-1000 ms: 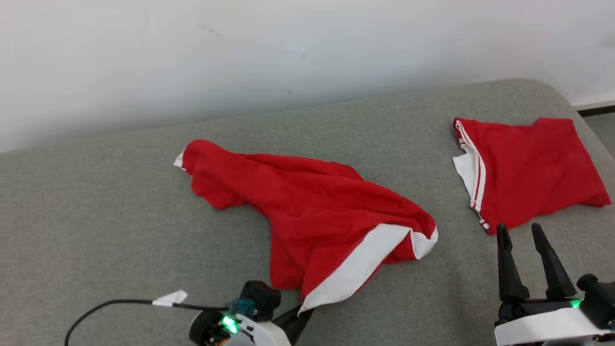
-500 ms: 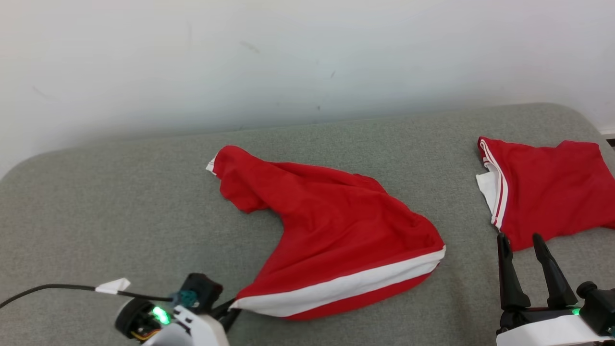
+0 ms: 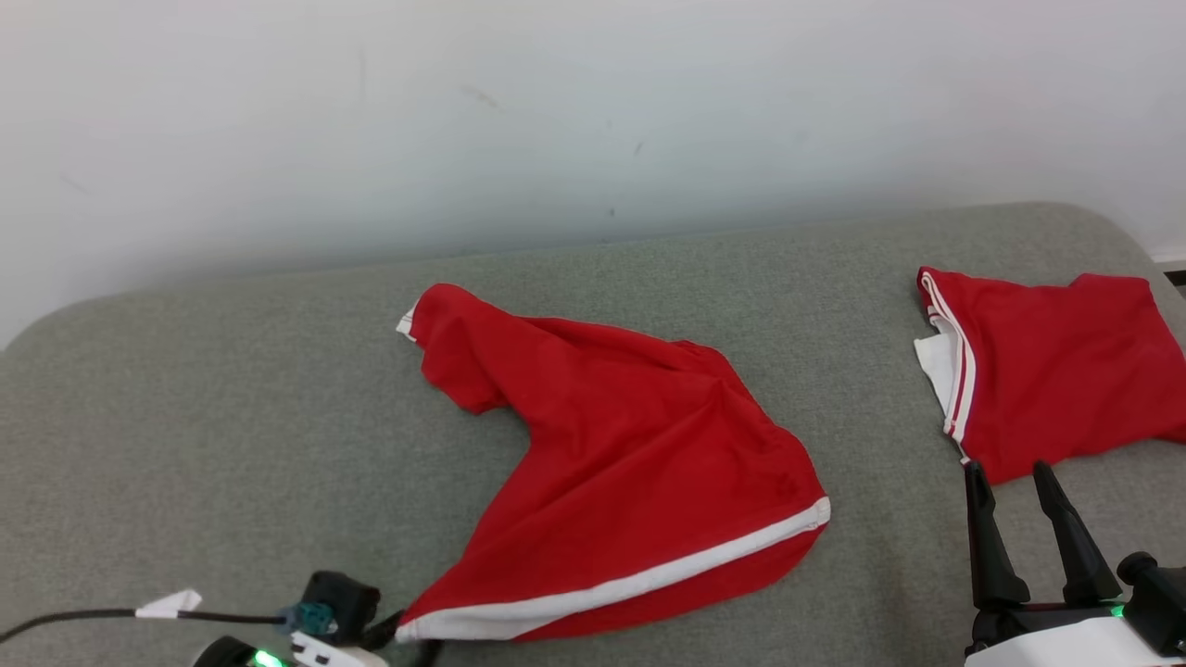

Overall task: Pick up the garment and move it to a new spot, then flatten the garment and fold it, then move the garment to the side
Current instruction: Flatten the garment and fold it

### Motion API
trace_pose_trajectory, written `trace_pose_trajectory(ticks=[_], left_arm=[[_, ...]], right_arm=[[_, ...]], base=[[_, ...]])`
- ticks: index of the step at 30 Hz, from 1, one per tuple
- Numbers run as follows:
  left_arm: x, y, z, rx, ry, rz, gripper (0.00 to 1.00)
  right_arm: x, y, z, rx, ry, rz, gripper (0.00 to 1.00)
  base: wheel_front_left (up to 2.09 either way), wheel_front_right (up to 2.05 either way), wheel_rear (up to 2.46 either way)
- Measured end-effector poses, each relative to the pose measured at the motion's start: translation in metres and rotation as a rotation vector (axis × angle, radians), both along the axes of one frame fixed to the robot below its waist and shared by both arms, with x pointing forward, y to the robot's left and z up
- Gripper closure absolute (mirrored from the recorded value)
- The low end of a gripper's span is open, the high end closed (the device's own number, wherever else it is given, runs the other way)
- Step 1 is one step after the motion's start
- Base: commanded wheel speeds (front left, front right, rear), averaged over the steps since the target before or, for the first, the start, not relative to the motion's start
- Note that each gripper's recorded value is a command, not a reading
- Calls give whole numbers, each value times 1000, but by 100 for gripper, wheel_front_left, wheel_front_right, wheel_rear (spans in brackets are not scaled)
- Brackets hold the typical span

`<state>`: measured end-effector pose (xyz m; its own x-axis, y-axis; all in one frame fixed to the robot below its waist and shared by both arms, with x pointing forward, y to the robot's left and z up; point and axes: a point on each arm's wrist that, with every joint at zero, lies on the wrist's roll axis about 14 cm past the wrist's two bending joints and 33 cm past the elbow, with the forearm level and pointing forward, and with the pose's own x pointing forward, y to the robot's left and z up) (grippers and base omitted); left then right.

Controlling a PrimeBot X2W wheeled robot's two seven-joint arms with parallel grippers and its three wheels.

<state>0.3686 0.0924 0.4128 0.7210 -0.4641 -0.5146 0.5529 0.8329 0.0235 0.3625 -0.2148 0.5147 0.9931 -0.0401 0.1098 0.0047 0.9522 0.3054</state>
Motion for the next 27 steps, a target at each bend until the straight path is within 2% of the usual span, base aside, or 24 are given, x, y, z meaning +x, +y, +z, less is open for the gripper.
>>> trace_pose_trajectory(ticks=[9,14,19,27], left_arm=[[-15,3,1,-65,-14,77,0],[4,24,30,-95,-149,167,0],[20,33,76,-201,-335,273,0],[26,34,123,-396,-465,420,0]], right_arm=[[-7,3,6,-2,-14,14,0],[-8,4,13,-5,-38,16,0],[-11,4,16,-18,-43,19,0],[-15,7,20,-26,-60,27,0]], base=[[0,0,0],[0,0,0],[0,0,0],[0,0,0]])
